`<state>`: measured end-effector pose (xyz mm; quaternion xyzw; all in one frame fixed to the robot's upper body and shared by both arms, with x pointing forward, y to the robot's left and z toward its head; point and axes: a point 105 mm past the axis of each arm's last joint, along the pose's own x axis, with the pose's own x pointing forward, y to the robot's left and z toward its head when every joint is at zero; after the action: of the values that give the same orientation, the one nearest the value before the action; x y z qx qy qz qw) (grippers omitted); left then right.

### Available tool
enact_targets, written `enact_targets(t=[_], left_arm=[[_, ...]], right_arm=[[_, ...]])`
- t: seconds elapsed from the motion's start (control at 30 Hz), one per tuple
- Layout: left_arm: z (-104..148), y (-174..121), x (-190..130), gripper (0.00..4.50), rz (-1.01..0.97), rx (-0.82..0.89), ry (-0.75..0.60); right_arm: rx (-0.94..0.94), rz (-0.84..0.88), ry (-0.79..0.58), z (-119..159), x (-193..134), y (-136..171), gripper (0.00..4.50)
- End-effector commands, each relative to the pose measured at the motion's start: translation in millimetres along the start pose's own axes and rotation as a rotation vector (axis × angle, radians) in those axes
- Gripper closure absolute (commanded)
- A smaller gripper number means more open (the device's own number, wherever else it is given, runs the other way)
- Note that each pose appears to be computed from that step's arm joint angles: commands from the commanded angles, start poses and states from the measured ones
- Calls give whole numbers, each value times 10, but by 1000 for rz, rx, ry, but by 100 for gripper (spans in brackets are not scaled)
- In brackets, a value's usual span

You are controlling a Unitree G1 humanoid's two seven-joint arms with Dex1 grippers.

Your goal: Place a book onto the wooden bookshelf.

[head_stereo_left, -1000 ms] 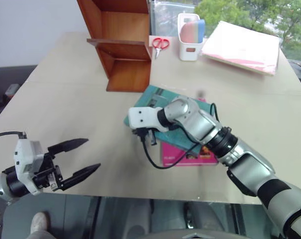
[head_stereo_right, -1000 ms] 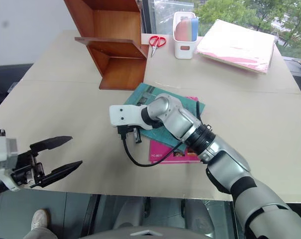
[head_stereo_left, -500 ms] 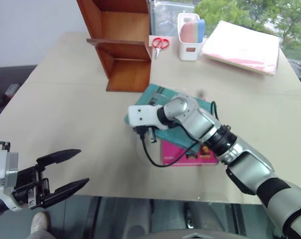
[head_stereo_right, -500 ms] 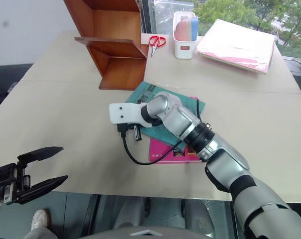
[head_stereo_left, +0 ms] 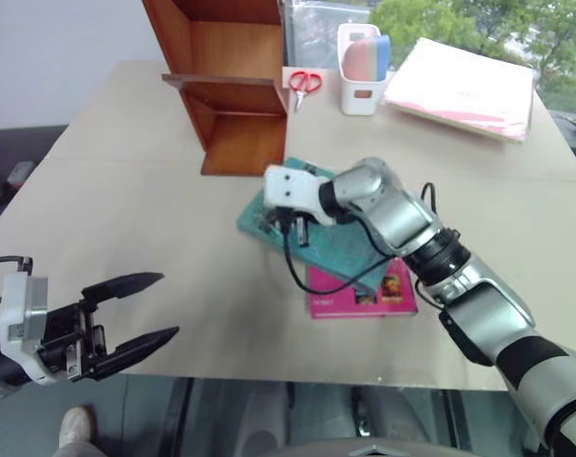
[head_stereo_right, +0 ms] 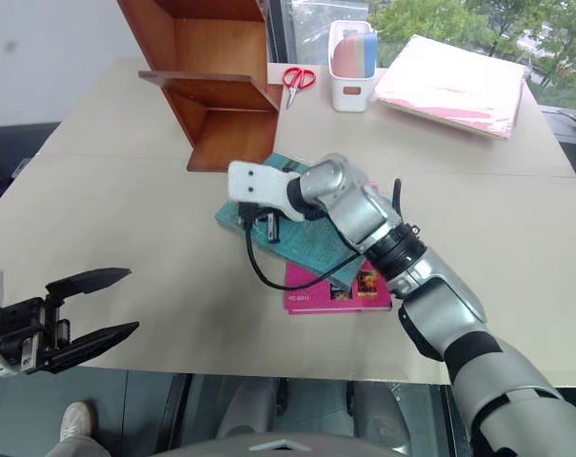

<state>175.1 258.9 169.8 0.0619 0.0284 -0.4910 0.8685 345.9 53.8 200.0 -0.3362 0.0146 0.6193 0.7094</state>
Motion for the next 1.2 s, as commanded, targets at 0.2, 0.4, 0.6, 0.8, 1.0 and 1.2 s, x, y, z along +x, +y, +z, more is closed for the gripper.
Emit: enact_targets(t=[0.2, 0.4, 0.6, 0.8, 1.0, 1.2], left_arm=[[28, 4, 75, 0, 6, 21, -17], [22, 8, 113, 0, 0, 26, -27], [21, 9, 156, 0, -4, 27, -36], [14, 67, 211, 0, -21, 26, -37], [8, 109, 274, 0, -59, 16, -40], [9, 191, 306, 0, -84, 20, -32]], right_arm=[[-26, -245, 124, -338, -611, -625, 444], [33, -131, 378, -1207, -879, -391, 444], [113, -128, 407, -1439, -1096, -159, 444], [214, -195, 395, -1431, -1236, 80, 444], [236, -391, 140, -903, -1338, -59, 444], [235, -29, -85, -214, -1067, 501, 444]])
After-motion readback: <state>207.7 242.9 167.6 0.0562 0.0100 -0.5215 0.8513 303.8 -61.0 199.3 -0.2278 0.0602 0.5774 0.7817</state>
